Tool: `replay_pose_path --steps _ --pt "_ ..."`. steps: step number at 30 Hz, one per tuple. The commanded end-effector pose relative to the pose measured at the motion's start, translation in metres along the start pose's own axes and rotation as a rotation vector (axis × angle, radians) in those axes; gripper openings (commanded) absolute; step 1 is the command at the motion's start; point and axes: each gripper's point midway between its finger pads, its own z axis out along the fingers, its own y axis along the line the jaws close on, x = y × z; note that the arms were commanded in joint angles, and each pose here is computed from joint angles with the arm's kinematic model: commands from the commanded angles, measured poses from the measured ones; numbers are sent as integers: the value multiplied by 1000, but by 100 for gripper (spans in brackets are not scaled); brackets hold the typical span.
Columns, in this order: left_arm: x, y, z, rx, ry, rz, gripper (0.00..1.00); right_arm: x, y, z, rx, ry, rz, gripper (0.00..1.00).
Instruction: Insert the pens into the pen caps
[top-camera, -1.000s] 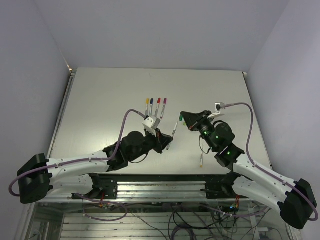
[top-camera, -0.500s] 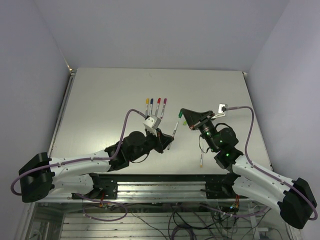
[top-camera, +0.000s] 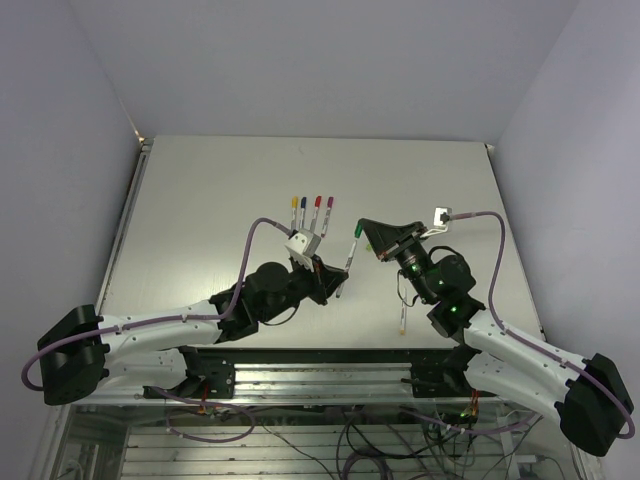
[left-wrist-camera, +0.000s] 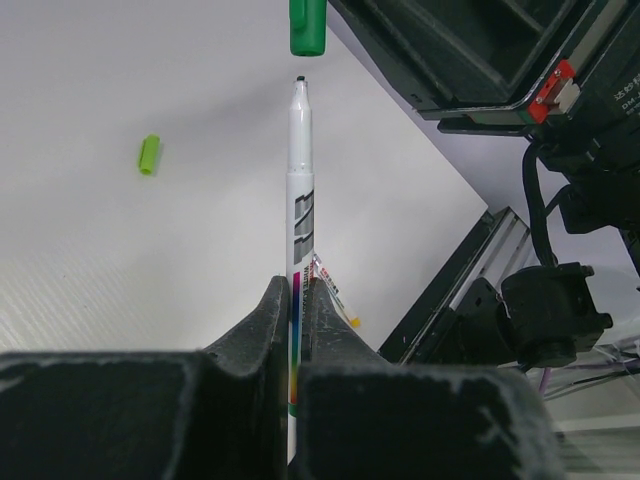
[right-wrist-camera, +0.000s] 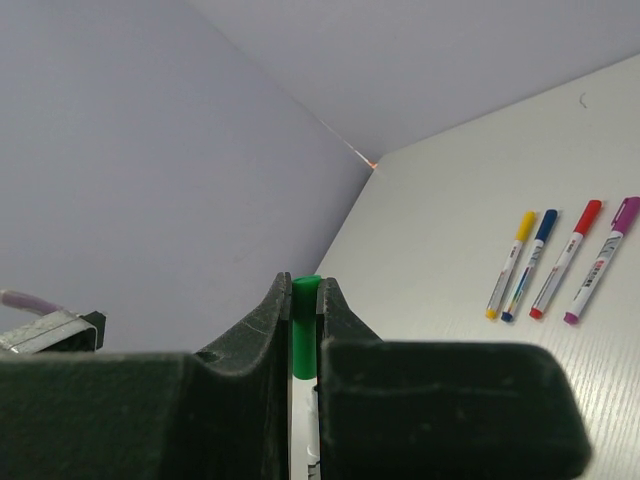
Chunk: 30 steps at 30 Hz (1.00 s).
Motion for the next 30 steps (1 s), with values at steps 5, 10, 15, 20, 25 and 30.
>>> replay_pose_path --steps 5,10,15,20,25,30 --pt "-14 -5 0 16 -58 -29 7 3 4 -2 -19 8 -7 0" --pt "-15 -5 -1 14 -64 -31 7 4 3 -2 -16 15 -15 0" --pt "-17 -4 -2 9 -69 -31 7 4 3 -2 -12 17 -18 0" --pt "-17 -3 -3 9 -74 -36 7 7 3 -3 -11 25 -16 0" --pt "-16 -3 -2 8 -71 -37 7 9 3 -3 -15 31 -12 0" --pt "-16 -4 -2 13 -74 -41 7 15 4 -2 -16 53 -19 0"
